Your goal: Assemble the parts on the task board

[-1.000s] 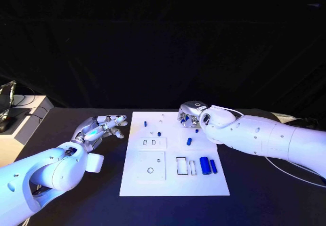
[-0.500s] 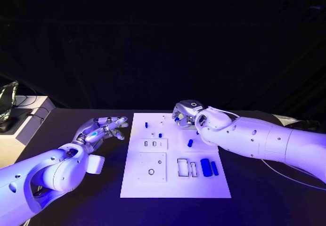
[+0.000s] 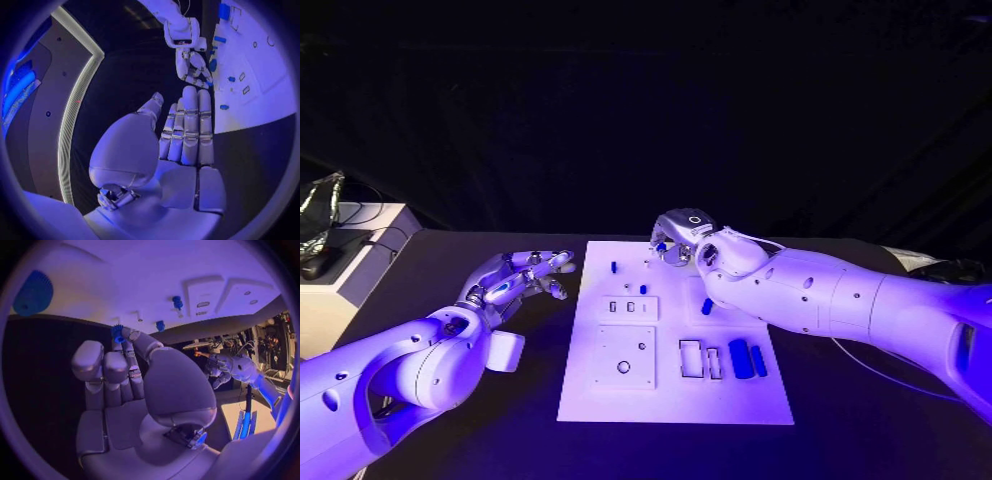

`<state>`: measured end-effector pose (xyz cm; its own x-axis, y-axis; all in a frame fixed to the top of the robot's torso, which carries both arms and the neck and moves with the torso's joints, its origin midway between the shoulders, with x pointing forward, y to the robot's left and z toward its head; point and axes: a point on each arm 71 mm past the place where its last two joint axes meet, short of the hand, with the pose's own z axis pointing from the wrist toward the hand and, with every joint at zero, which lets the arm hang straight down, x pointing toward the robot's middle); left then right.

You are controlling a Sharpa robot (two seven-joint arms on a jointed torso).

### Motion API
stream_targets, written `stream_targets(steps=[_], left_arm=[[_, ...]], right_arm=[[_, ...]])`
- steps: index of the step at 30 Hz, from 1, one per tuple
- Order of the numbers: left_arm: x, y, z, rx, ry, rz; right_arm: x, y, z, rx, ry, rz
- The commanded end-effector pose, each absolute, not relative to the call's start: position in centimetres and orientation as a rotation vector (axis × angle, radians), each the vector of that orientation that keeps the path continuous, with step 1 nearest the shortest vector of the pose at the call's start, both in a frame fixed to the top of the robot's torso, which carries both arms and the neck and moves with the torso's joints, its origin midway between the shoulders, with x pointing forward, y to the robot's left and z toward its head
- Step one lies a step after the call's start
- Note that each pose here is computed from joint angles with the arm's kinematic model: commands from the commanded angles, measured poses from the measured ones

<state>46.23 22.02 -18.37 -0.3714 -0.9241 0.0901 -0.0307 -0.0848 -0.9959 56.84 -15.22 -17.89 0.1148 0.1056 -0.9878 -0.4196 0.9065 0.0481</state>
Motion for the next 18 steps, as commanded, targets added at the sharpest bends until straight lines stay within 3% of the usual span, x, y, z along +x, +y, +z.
stream_targets(steps=[1, 18], left_arm=[[46.12, 21.69, -18.24, -1.067, 1.461, -1.575], [46.07, 21.65, -18.05, -1.065, 1.460, -1.580]], right_arm=[[56.91, -14.87, -17.75, -0.280, 1.354, 0.375], [57.26, -14.04, -18.29, -0.310, 1.348, 0.355]])
